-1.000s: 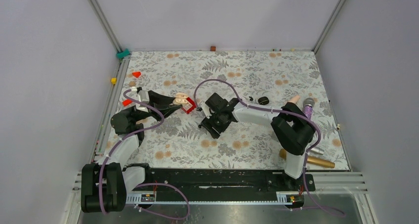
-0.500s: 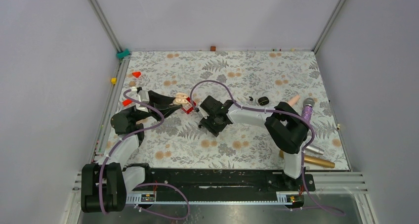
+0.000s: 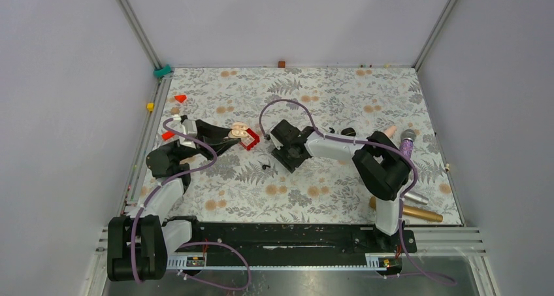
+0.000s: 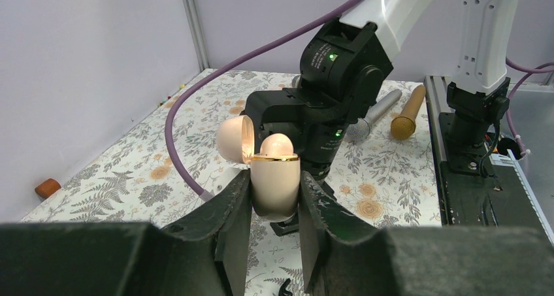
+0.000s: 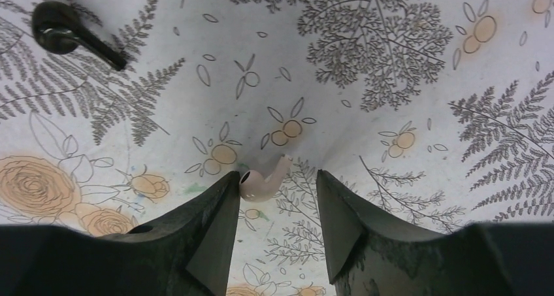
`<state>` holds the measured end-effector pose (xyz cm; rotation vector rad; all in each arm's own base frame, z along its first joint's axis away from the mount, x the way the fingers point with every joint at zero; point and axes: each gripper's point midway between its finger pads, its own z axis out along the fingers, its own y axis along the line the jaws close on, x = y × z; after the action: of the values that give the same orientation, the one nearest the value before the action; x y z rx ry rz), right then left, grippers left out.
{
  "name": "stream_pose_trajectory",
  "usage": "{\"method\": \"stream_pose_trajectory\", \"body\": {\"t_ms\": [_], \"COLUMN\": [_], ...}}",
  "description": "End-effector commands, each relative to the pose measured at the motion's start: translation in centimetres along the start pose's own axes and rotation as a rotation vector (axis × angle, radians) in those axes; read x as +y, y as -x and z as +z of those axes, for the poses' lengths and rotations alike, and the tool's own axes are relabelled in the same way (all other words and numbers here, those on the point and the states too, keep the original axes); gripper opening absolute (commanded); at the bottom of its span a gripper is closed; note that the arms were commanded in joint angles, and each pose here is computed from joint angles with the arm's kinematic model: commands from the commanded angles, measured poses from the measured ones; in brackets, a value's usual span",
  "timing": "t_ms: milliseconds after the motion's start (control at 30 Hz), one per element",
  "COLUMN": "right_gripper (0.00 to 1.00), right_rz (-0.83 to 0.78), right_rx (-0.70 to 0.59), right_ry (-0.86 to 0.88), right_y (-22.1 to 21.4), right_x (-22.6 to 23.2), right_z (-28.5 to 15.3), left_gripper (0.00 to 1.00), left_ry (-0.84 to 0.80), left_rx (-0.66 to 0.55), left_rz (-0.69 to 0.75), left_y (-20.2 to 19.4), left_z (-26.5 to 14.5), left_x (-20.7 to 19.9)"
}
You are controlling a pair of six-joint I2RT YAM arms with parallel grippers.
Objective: Insert the wireless bluetooth earbuds into the charging case
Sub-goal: Pick up the earbud from the center of the board.
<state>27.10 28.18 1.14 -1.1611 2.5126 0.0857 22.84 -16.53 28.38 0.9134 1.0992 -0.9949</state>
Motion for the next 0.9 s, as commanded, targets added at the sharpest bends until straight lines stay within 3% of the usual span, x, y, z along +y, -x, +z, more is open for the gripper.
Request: {"method": "stream_pose_trajectory", "body": {"t_ms": [0, 867], "right_gripper": [0.55, 0.60], "right_rz": [0.016, -0.029], "right_rx": [-0.022, 0.034], "right_ry": [-0.010, -0.139], "right_y": [0.2, -0.8], "right_x": [-0.9, -4.4], "right_z": [-1.3, -1.2], "left_gripper": [0.00, 0.00], "left_ry": [-0.002, 0.000], "left_rx": [-0.025, -0.027], "left_rz": [0.091, 0.087], "left_y": [1.3, 1.4], "left_z": [0.0, 0.1], "left_x": [-0.2, -0.1]}}
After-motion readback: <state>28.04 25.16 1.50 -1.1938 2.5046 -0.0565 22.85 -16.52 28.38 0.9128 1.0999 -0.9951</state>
